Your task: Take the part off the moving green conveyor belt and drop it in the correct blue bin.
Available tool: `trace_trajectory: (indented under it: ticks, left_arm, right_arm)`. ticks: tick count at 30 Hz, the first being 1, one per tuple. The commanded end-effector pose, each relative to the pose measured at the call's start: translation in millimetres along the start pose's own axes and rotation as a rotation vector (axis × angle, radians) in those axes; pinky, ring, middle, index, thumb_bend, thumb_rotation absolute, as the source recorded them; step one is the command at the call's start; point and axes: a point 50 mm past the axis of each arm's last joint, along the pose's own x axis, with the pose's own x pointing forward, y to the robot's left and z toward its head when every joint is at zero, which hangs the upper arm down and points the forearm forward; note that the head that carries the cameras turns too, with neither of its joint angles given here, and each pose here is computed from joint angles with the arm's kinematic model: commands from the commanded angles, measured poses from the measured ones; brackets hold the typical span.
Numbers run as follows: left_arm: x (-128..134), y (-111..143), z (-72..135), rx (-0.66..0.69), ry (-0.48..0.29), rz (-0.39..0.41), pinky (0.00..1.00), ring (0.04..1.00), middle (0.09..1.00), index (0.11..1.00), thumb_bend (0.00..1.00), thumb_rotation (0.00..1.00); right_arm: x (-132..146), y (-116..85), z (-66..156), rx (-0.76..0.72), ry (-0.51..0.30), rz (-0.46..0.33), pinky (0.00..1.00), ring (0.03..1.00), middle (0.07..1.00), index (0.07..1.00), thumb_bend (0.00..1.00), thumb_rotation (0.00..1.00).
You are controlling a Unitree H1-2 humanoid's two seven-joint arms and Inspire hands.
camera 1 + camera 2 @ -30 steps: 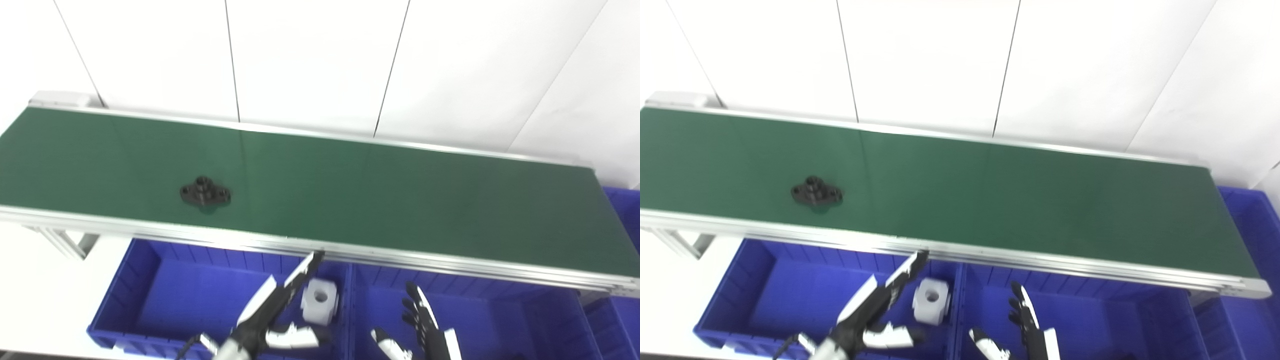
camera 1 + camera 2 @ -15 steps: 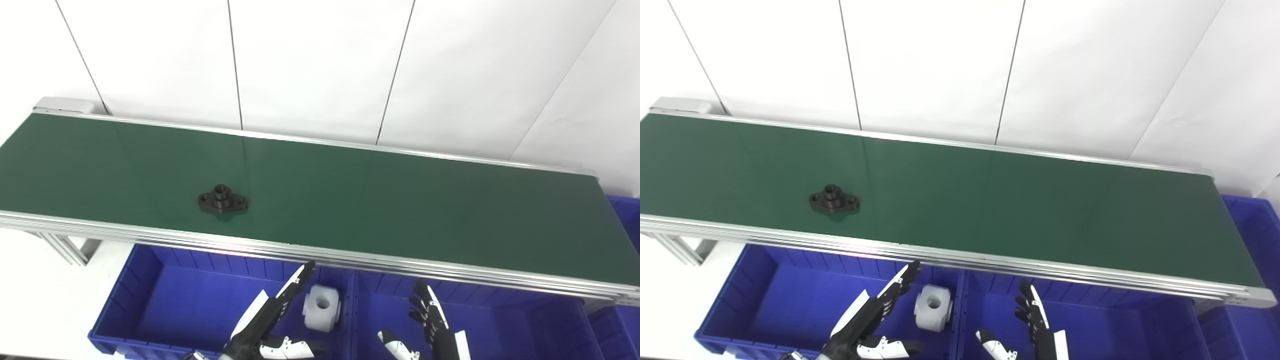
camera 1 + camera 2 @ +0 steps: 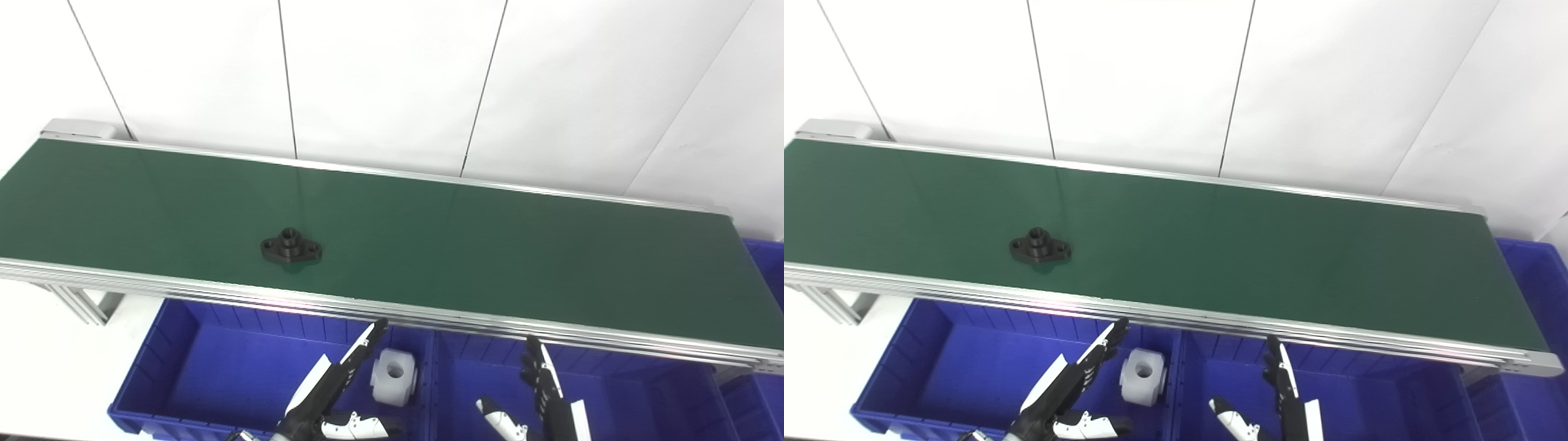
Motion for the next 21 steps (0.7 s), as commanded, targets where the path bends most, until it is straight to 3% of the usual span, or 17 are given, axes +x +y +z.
trace_trajectory:
  ticks: [1, 9, 14, 21]
  left_arm:
    - [14, -1, 12, -0.022, -0.07, 0.027, 0.98, 1.0, 1.0, 1.0, 0.83, 0.52]
    - [22, -3, 9, -0.026, -0.073, 0.05, 0.97, 1.0, 1.0, 1.0, 0.79, 0.53]
    - [25, -3, 7, -0.002, -0.1, 0.057, 0.94, 1.0, 1.0, 1.0, 0.79, 0.51]
    - [26, -4, 5, 0.014, -0.119, 0.061, 0.93, 0.993, 1.0, 1.0, 0.81, 0.48]
  right_arm:
    - [12, -12, 20, 0.002, -0.134, 0.012, 0.95, 0.976, 0.99, 0.994, 0.68, 0.49]
    - [51, -43, 60, -0.141, -0.286, 0.039, 0.85, 0.913, 0.95, 0.981, 0.73, 0.53]
    - [87, -54, 92, -0.218, -0.354, 0.07, 0.82, 0.886, 0.931, 0.965, 0.74, 0.5]
    - [130, -54, 141, -0.403, -0.373, 0.145, 0.8, 0.854, 0.891, 0.917, 0.74, 0.48]
